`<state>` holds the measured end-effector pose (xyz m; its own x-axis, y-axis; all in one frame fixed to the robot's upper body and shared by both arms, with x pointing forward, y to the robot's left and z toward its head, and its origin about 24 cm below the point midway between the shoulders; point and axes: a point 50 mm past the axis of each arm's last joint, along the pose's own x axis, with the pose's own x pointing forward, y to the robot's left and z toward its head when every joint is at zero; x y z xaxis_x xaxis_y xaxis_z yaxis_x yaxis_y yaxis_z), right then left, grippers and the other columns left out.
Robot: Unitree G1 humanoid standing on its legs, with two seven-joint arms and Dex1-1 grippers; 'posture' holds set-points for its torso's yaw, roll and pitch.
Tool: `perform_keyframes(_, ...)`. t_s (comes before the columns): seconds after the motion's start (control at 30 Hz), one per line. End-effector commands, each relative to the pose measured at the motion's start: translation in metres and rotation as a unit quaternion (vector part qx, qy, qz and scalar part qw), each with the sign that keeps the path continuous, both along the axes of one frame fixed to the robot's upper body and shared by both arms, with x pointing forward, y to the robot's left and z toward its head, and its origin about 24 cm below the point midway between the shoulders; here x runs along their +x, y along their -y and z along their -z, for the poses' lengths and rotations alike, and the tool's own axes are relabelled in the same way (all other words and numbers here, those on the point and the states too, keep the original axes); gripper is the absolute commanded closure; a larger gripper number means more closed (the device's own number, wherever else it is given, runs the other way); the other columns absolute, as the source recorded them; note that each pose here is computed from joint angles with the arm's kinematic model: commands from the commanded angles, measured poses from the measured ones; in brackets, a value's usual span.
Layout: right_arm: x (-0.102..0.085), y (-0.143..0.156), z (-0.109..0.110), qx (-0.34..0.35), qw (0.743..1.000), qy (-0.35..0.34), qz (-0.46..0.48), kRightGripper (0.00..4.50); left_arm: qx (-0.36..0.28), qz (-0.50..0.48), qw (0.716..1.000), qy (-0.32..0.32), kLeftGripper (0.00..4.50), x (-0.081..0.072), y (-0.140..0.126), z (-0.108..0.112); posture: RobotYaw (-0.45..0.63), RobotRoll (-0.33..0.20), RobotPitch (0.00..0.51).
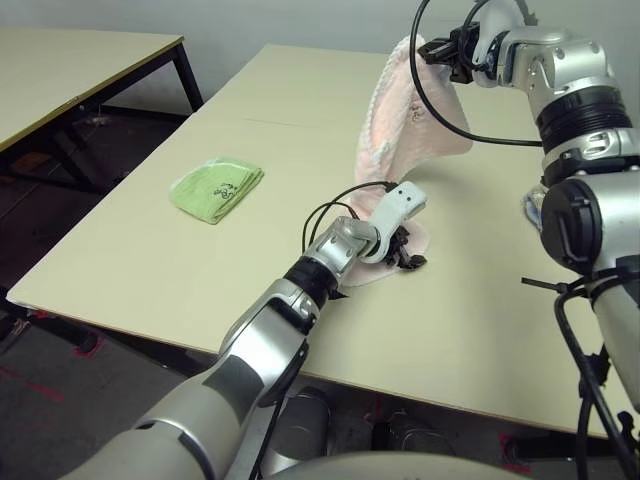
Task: Fold the towel and set it aside.
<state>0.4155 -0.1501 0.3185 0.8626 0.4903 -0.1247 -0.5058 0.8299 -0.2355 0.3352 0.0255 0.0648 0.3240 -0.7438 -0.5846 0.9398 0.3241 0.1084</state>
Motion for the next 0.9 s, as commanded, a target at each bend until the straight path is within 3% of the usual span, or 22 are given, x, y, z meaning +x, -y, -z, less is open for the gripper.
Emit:
perform_keyframes(0.03,-0.002,0.003,-0.004,-0.001,1.0,0.0,-0.002,4.5,0.043,-0.016,0.999,-0.024,3.27,-0.006,-0.033,0.014,0.24,0.0,0.042)
perform_keyframes(0.17,-0.002,0.004,-0.001,-0.002,1.0,-0.004,-0.001,4.5,0.035,-0.028,0.999,-0.025,4.48,-0.009,-0.062,0.003,0.25,0.0,0.042)
perform_keyframes(0.43,-0.001,0.004,0.002,-0.004,1.0,-0.01,-0.003,4.5,0.055,0.01,0.998,-0.032,4.48,-0.026,-0.112,-0.017,0.26,0.0,0.046)
perform_keyframes(0.47,-0.001,0.004,0.002,-0.004,1.0,-0.01,-0.004,4.5,0.049,0.011,0.998,-0.028,3.97,-0.026,-0.114,-0.019,0.26,0.0,0.046)
perform_keyframes(0.57,-0.001,0.004,0.003,-0.005,1.0,-0.012,-0.004,4.5,0.012,-0.001,0.999,-0.035,3.16,-0.027,-0.115,-0.029,0.26,0.0,0.046)
perform_keyframes(0.87,0.0,0.006,0.007,-0.015,1.0,-0.017,0.001,4.5,-0.096,-0.047,0.992,-0.062,0.13,-0.034,-0.09,-0.072,0.26,0.0,0.042)
perform_keyframes(0.9,0.0,0.007,0.007,-0.015,1.0,-0.016,0.003,4.5,-0.102,-0.055,0.991,-0.061,0.06,-0.033,-0.087,-0.076,0.26,0.0,0.042)
